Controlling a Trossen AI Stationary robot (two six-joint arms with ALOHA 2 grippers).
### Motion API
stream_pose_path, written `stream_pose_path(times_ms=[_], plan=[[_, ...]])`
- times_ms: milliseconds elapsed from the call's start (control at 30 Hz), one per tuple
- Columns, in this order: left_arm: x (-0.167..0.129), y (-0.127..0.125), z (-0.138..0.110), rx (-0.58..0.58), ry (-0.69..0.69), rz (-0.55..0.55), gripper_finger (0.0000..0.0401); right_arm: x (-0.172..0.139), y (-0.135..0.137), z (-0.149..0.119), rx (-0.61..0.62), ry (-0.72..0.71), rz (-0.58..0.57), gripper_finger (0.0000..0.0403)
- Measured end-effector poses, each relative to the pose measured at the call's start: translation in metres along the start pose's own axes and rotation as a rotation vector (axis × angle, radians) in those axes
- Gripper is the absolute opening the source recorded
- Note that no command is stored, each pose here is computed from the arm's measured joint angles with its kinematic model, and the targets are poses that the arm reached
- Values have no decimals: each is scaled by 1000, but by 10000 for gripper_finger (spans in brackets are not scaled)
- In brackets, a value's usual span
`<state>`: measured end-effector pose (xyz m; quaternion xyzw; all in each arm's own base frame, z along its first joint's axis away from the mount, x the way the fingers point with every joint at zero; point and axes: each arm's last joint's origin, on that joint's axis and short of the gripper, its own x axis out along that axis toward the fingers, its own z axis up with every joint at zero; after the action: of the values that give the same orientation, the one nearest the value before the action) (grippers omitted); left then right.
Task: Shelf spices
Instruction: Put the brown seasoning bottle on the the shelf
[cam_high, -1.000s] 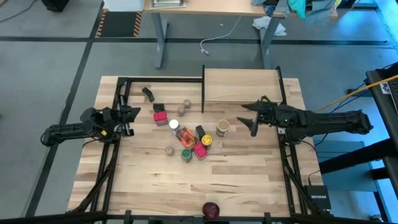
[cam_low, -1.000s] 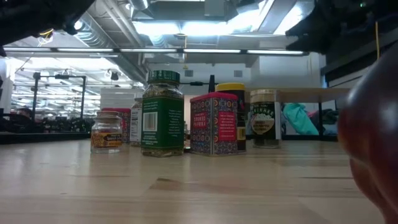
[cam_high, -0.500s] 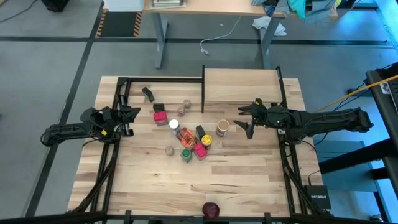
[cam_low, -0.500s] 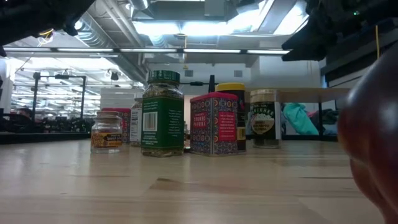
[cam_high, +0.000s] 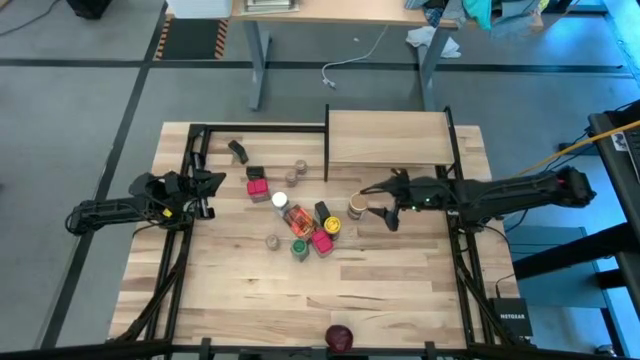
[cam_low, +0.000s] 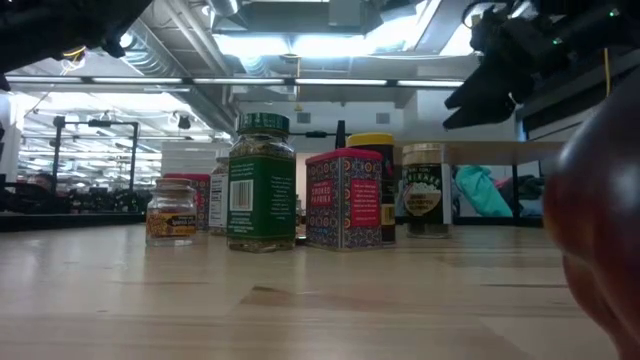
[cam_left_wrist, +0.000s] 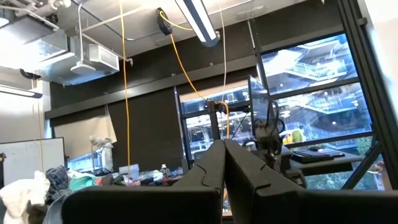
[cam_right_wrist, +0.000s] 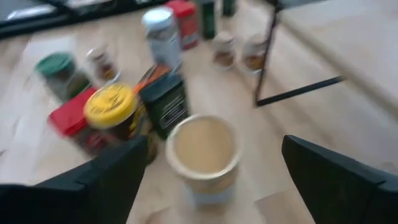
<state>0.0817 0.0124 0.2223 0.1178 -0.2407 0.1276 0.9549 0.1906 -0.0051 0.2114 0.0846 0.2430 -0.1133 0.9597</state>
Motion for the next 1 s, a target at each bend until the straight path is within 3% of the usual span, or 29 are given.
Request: stream_pose_path(times_ms=[433, 667, 800, 1000], plan=[[0, 0, -2, -5, 22, -5, 0, 14, 6, -12, 32, 144, 159, 351], [0, 0, -2, -29, 22, -4, 0, 16, 0, -17, 4, 169, -7, 351], [0, 0, -2, -31, 22, -5, 0, 22, 1, -21, -8, 153, -4, 351], [0, -1, -3, -47, 29, -6, 0, 33, -5, -52, 10, 37, 1, 351]])
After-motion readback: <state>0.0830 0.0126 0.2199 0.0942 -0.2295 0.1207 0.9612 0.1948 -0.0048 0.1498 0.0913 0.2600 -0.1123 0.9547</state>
